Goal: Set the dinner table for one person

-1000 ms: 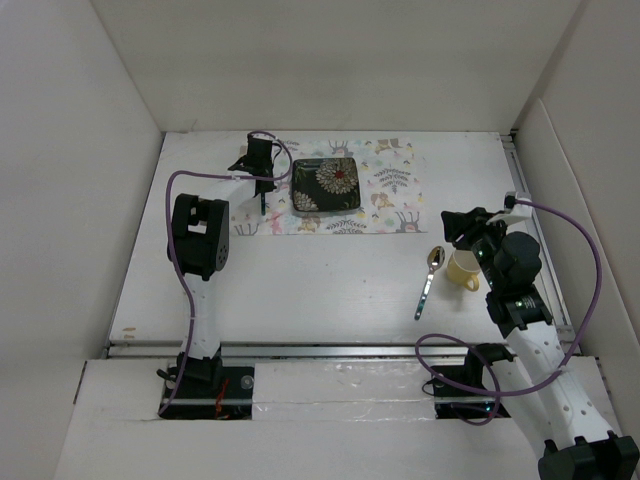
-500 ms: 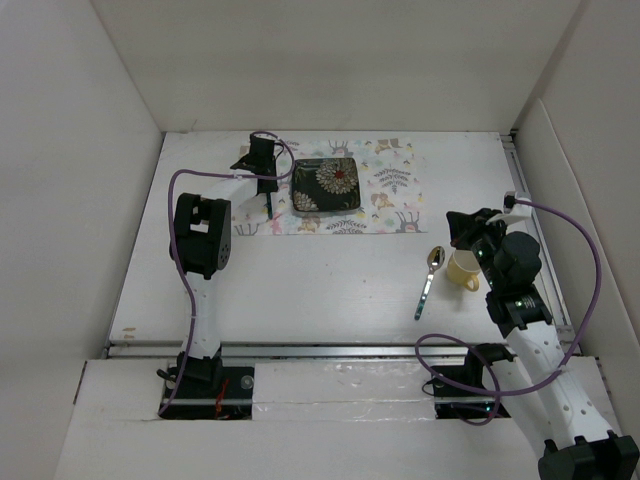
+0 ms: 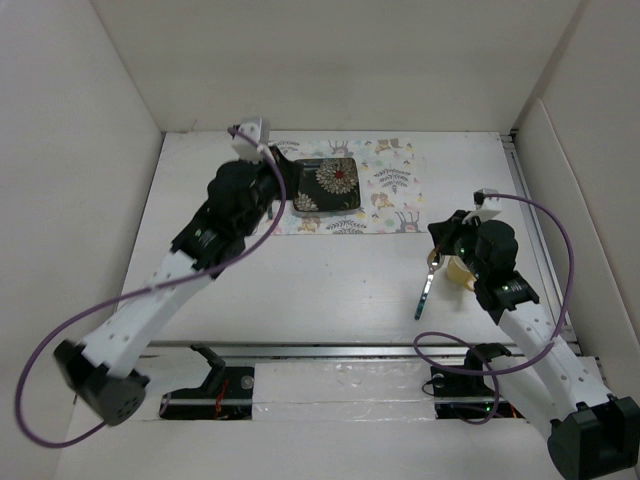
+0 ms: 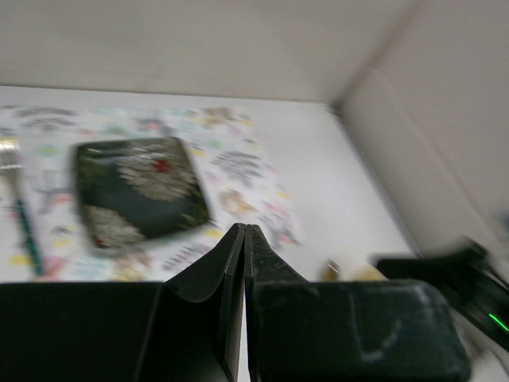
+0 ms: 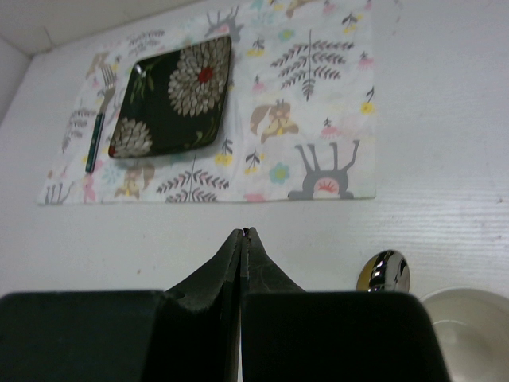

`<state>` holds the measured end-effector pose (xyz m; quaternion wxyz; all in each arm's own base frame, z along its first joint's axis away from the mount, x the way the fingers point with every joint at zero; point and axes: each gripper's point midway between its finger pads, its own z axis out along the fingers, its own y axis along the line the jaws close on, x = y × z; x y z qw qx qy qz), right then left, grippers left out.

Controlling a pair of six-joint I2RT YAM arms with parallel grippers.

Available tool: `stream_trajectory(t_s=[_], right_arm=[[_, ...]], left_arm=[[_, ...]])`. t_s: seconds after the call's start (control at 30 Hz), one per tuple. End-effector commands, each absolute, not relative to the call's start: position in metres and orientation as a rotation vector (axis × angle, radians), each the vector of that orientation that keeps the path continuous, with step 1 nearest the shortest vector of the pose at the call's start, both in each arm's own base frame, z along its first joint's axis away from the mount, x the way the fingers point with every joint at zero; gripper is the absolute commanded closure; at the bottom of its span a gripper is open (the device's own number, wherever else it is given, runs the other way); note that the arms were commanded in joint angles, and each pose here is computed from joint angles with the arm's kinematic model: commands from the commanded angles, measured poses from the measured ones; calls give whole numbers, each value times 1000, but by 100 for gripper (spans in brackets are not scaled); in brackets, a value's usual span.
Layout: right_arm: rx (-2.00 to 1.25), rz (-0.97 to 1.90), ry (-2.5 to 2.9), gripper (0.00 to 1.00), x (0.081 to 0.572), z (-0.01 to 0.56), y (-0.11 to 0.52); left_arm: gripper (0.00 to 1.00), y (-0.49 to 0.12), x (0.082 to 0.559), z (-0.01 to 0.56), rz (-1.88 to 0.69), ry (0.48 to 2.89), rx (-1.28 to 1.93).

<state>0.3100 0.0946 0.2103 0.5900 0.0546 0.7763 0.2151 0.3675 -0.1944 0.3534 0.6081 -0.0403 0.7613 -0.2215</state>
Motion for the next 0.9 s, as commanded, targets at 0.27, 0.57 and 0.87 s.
stream_trajectory(t_s=[0.27, 0.57, 0.87], right_arm=[[205, 453, 2080, 95, 244, 154, 106], [439, 318, 2230, 49, 228, 111, 98], [545, 241, 2316, 46, 217, 89, 95]], left_arm=[[63, -215, 204, 295, -837, 1834, 148], [51, -193, 169, 318, -892, 1727, 269], [48, -159, 149, 320, -892, 1594, 234]])
